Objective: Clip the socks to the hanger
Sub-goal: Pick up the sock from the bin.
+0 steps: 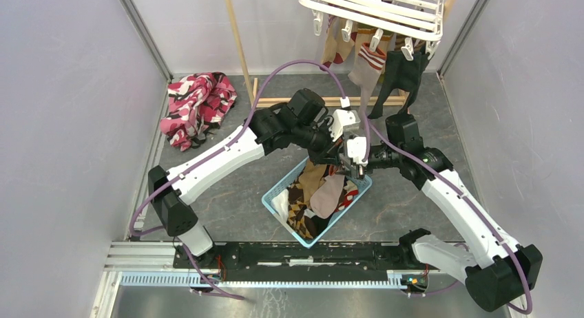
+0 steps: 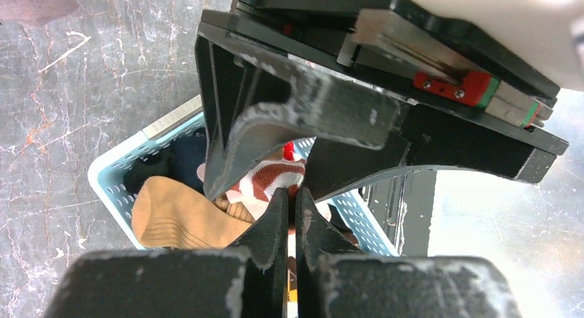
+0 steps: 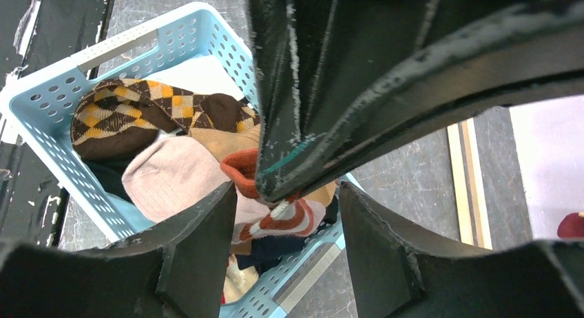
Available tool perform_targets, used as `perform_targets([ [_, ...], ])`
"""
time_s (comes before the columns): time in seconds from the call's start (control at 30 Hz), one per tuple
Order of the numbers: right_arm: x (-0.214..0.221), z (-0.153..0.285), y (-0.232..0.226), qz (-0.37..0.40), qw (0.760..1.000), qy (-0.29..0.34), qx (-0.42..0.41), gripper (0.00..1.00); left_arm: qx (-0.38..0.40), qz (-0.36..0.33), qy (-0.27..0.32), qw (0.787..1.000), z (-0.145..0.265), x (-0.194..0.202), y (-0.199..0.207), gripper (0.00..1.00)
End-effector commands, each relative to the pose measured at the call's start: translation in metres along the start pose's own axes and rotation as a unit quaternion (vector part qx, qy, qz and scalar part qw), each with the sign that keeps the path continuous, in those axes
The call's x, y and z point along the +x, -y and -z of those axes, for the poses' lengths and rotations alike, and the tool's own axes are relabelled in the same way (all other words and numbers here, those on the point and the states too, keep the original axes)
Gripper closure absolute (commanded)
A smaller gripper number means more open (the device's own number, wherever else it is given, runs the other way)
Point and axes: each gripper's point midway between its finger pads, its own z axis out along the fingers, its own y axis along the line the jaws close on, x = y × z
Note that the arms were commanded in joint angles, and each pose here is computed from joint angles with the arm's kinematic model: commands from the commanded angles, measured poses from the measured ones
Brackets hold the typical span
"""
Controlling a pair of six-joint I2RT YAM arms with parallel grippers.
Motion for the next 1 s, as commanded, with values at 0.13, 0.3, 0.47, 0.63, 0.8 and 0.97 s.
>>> perform_targets([
  [0.13, -0.002, -0.002, -0.012, 0.032, 0.999, 0.013, -0.027, 0.38, 0.031, 0.003, 0.009, 0.999, 0.000, -0.013, 0.005, 0.98],
  [0.3, 0.000, -0.003, -0.012, 0.042, 0.999, 0.009, -0.027, 0.44, 0.037, 0.014, 0.007, 0.999, 0.000, -0.009, 0.001, 0.98],
  [0.47, 0.005, -0.003, -0.014, 0.047, 0.999, 0.005, -0.027, 0.57, 0.064, 0.039, 0.008, 0.997, -0.002, -0.006, -0.003, 0.97],
  [0.63, 0.012, -0.006, -0.019, 0.044, 0.998, 0.002, -0.035, 0.60, 0.091, 0.056, 0.011, 0.994, -0.004, -0.006, -0.002, 0.97],
  [0.8, 0.015, -0.008, -0.023, 0.039, 0.998, 0.005, -0.041, 0.82, 0.112, 0.070, 0.025, 0.991, -0.009, -0.005, 0.002, 0.93],
  [0.97, 0.015, -0.010, -0.031, 0.027, 0.998, 0.015, -0.061, 1.00, 0.101, 0.090, 0.062, 0.989, -0.012, -0.008, -0.003, 0.64],
])
